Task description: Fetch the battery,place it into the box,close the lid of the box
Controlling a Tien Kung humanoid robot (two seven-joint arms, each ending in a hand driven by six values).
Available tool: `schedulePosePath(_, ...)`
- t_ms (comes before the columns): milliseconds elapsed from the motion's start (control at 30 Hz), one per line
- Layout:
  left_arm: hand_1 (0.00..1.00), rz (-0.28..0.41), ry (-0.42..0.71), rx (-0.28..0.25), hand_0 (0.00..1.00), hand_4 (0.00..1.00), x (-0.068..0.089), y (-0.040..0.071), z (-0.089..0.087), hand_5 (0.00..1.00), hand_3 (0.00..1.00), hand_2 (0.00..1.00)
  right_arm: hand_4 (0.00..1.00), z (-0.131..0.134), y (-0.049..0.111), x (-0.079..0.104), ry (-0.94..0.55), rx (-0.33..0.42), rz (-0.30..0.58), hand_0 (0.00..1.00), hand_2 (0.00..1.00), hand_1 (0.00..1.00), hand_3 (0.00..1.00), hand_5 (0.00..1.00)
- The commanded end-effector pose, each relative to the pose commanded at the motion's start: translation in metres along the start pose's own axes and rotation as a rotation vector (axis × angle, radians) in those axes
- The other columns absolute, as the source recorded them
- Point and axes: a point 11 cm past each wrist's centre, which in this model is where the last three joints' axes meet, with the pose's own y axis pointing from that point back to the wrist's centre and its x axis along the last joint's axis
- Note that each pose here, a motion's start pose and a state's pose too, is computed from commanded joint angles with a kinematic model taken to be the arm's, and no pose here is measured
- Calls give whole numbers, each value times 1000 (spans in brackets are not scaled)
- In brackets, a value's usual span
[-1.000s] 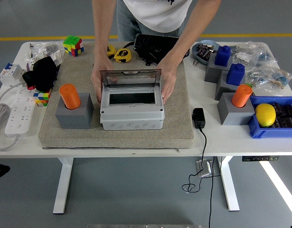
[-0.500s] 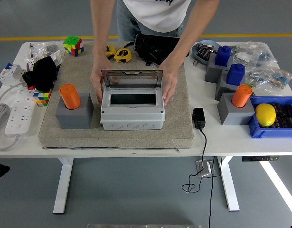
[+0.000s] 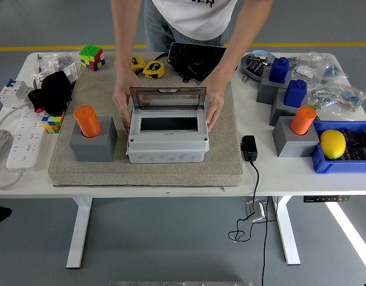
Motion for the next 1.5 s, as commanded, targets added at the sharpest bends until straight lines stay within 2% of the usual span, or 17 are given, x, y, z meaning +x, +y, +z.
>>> schedulePosePath(1500, 826, -6, -5, 2, 822, 998, -1, 0, 0, 933, 780, 782, 998, -1, 0, -1, 0, -1, -10, 870, 747, 799, 778, 998)
